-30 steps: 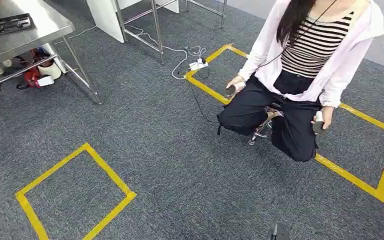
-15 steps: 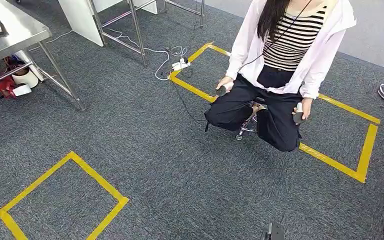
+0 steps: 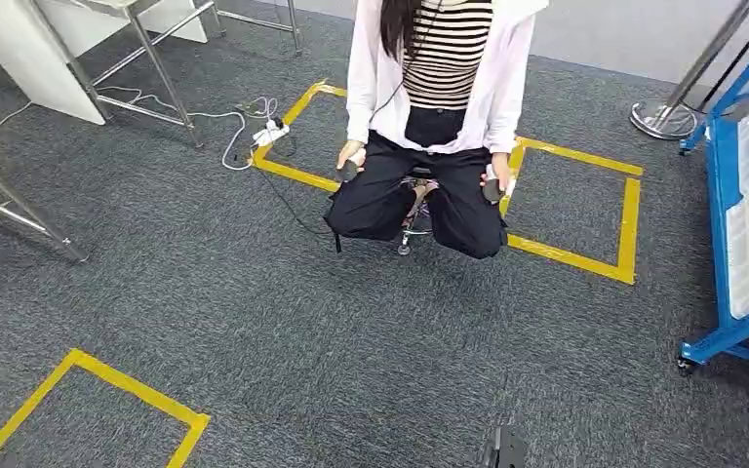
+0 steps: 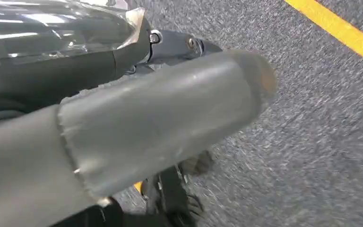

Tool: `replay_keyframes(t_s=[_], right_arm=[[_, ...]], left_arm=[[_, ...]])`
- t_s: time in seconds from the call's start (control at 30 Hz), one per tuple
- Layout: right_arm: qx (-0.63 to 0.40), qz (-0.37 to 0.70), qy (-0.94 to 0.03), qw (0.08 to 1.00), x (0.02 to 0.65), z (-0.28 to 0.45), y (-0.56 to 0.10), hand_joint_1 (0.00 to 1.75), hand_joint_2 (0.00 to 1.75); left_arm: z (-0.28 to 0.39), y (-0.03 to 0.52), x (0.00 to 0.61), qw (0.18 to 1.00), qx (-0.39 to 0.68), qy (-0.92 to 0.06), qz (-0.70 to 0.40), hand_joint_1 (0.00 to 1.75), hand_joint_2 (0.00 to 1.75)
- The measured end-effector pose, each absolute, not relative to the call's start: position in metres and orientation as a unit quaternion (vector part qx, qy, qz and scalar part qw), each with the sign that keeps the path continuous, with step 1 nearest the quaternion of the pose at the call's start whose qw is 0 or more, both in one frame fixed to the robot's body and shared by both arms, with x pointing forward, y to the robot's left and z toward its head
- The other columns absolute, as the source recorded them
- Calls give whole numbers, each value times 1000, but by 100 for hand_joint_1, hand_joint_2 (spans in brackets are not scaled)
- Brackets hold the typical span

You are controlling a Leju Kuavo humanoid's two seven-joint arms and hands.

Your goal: Take the parts from the cabinet and place them on the table.

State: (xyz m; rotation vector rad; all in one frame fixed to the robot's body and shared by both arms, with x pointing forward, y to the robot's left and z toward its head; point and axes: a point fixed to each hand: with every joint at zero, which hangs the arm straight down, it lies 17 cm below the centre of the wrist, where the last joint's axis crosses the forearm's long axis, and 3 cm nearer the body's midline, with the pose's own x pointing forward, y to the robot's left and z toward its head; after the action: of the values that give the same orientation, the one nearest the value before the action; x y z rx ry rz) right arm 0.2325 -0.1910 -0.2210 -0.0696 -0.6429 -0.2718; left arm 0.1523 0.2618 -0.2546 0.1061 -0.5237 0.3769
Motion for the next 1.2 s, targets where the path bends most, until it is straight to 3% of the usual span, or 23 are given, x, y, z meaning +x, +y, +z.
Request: replay_keyframes(t_s=[0.63,1.2], right_arm=[[-56,-101,-310,944,226,-224,-196,0,0],[-122,18,-307,944,228,-223,-200,0,0]], left_arm=[[-247,258,165,944,76,-292,135,0,0],[-251,258,161,952,99,-269,103,0,0]])
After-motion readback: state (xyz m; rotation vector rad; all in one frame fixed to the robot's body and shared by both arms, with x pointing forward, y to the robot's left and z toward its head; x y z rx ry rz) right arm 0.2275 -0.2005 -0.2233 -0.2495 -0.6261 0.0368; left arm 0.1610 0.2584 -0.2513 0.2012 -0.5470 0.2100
